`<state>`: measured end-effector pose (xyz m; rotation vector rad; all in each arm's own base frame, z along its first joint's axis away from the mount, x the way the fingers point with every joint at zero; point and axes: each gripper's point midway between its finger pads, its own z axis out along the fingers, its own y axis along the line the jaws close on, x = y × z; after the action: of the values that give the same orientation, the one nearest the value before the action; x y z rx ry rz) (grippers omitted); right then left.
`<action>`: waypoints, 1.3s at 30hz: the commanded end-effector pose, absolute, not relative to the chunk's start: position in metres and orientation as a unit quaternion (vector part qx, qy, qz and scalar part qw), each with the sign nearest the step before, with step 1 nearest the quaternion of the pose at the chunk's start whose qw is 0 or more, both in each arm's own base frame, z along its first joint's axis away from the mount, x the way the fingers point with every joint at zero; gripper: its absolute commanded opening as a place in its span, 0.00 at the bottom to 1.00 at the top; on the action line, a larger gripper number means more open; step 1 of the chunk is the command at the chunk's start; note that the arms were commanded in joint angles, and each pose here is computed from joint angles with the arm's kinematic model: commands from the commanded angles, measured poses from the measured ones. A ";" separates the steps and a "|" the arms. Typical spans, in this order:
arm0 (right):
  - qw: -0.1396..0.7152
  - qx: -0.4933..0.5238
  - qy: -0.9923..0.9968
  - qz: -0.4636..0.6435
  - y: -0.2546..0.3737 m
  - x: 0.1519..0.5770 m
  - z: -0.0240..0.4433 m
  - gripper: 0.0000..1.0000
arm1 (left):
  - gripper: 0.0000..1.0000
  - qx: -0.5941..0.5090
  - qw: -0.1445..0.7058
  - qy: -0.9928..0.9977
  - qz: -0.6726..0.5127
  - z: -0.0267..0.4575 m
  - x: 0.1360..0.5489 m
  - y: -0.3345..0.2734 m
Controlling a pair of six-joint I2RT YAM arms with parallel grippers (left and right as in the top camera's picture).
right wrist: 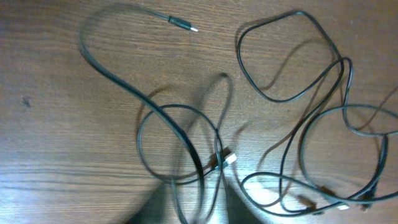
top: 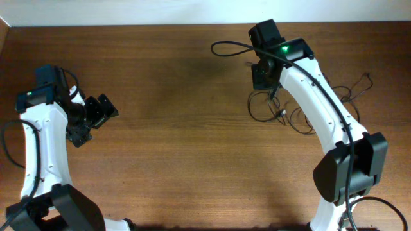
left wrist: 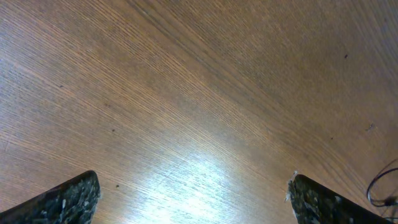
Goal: Untangle cables
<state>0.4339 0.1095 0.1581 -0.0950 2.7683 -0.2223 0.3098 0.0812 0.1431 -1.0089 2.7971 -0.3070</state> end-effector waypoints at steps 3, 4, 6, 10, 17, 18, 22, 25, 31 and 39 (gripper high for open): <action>0.172 -0.022 0.981 -0.088 0.100 0.436 0.151 0.95 | 0.99 -0.344 0.084 0.930 -0.099 0.148 0.311 0.085; 0.171 -0.018 0.981 -0.089 0.096 0.436 0.151 0.99 | 0.99 -0.344 0.083 0.930 -0.099 0.148 0.311 0.085; 0.165 -0.019 0.982 -0.091 0.095 0.434 0.150 0.99 | 0.99 -0.344 0.083 0.930 -0.099 0.148 0.311 0.085; 0.163 -0.019 0.982 -0.092 0.094 0.432 0.150 0.99 | 0.99 -0.344 0.083 0.930 -0.099 0.148 0.311 0.085; 0.163 -0.019 0.982 -0.092 0.094 0.432 0.150 0.99 | 0.99 -0.344 0.083 0.930 -0.099 0.148 0.311 0.085; 0.163 -0.019 0.982 -0.092 0.094 0.432 0.150 0.99 | 0.99 -0.344 0.084 0.930 -0.099 0.148 0.311 0.085; 0.163 -0.019 0.982 -0.092 0.094 0.432 0.150 0.99 | 0.99 -0.344 0.083 0.930 -0.099 0.148 0.311 0.085; 0.163 -0.019 0.982 -0.092 0.094 0.432 0.150 0.99 | 0.99 -0.344 0.083 0.930 -0.099 0.148 0.311 0.085; 0.163 -0.019 0.982 -0.092 0.094 0.432 0.150 0.99 | 0.99 -0.340 0.110 0.929 -0.098 0.164 0.309 0.084; 0.163 -0.019 0.982 -0.092 0.094 0.432 0.150 0.99 | 0.99 -0.287 0.394 0.869 -0.088 0.322 0.236 0.056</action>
<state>0.4314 0.0980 0.1551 -0.0713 2.7944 -0.2414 0.2529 0.0600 0.3000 -0.7501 2.2938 -0.2355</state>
